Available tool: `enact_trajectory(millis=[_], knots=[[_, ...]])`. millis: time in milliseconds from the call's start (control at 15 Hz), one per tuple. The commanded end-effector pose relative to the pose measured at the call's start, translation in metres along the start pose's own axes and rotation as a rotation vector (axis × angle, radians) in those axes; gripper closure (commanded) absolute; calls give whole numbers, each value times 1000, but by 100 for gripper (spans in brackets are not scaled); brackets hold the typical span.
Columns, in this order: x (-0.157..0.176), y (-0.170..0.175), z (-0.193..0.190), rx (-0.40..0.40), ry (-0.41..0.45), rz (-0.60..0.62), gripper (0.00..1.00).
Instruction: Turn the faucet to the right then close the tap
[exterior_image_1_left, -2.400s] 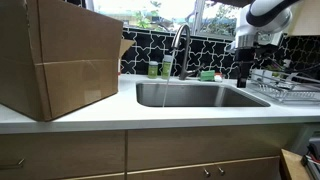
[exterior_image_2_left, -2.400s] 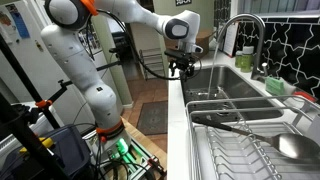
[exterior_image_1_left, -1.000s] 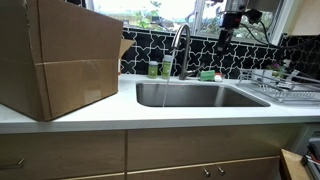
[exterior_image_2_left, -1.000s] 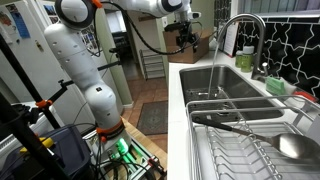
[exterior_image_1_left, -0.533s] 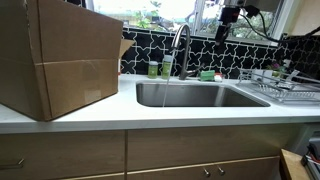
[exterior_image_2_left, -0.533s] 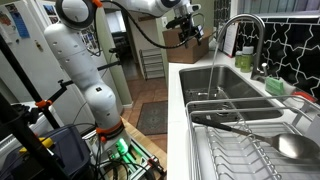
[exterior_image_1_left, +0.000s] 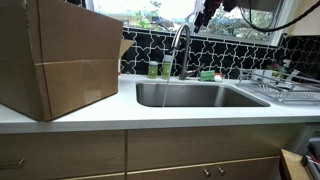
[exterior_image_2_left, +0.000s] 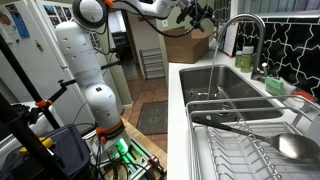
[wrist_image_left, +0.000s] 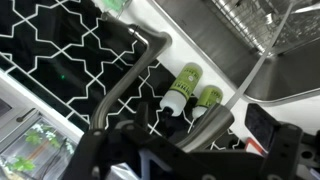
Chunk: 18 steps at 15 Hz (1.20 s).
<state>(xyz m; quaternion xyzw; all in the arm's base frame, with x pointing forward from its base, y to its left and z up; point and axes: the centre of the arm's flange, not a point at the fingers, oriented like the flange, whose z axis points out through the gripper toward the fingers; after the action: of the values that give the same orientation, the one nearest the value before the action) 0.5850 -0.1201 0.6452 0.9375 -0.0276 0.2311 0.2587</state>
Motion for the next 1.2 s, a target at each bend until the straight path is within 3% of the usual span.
enact_trajectory(millis=[0, 467, 667, 1133], knots=[[9, -3, 5, -22, 35, 27, 0], [26, -7, 16, -47, 76, 69, 0], [41, -15, 36, -71, 117, 195, 0], [60, -24, 69, -42, 250, 543, 0]])
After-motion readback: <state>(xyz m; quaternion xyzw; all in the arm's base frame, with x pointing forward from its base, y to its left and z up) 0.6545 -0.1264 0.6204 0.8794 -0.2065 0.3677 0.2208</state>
